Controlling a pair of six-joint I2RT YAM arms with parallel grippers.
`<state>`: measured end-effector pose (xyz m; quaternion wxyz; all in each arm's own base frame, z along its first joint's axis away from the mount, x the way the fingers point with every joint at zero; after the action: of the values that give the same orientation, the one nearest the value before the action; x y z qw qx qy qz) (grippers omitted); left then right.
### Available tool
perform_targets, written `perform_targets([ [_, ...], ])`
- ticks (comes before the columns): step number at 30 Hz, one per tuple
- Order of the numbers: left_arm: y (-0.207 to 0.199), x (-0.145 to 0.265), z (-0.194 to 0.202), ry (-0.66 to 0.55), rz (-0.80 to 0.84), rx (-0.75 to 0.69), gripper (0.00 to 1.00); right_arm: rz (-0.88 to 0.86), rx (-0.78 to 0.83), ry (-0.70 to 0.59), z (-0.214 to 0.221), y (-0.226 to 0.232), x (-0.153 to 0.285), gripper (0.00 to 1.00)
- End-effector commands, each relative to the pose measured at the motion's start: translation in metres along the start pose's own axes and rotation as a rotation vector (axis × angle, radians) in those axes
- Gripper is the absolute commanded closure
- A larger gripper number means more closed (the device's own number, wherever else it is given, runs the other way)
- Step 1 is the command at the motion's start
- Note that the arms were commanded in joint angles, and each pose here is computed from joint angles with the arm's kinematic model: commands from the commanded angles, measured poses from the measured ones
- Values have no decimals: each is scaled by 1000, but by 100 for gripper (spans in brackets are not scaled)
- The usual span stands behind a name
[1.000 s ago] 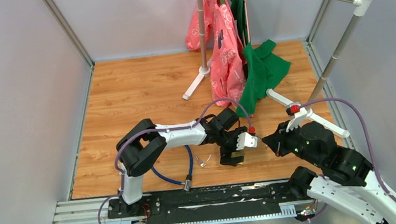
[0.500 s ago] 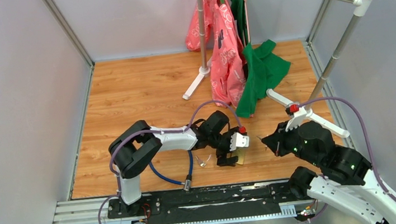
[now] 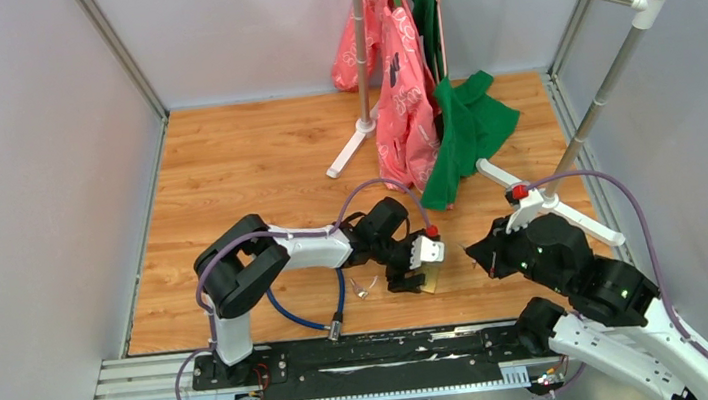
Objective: Unlock with the key
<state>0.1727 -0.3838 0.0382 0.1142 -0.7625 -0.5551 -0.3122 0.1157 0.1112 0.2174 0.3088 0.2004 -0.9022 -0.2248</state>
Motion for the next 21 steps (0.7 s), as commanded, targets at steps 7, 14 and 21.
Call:
perform_targets([
  [7,-8,0,9,1,42,-10,60,-10,-3,-20,-9,6,2,100],
  [14,-5,13,-13,-11,102,-48,100,-14,-17,-26,-9,5,4,100],
  [21,11,52,-60,-58,-18,-114,100,-36,-40,-58,-14,8,12,100],
])
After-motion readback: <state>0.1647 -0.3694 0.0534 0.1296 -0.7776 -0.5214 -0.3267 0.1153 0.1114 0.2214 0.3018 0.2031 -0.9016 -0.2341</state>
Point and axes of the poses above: each gripper's point midway between its finger pads, its own x axis back along the fingers, its own y axis along the line the jaws close on, z = x × y, the point moved 3 cm from there along x, back along the fingers, and after that the axes turned 12 degrees about -x, right-handed, at the moved point
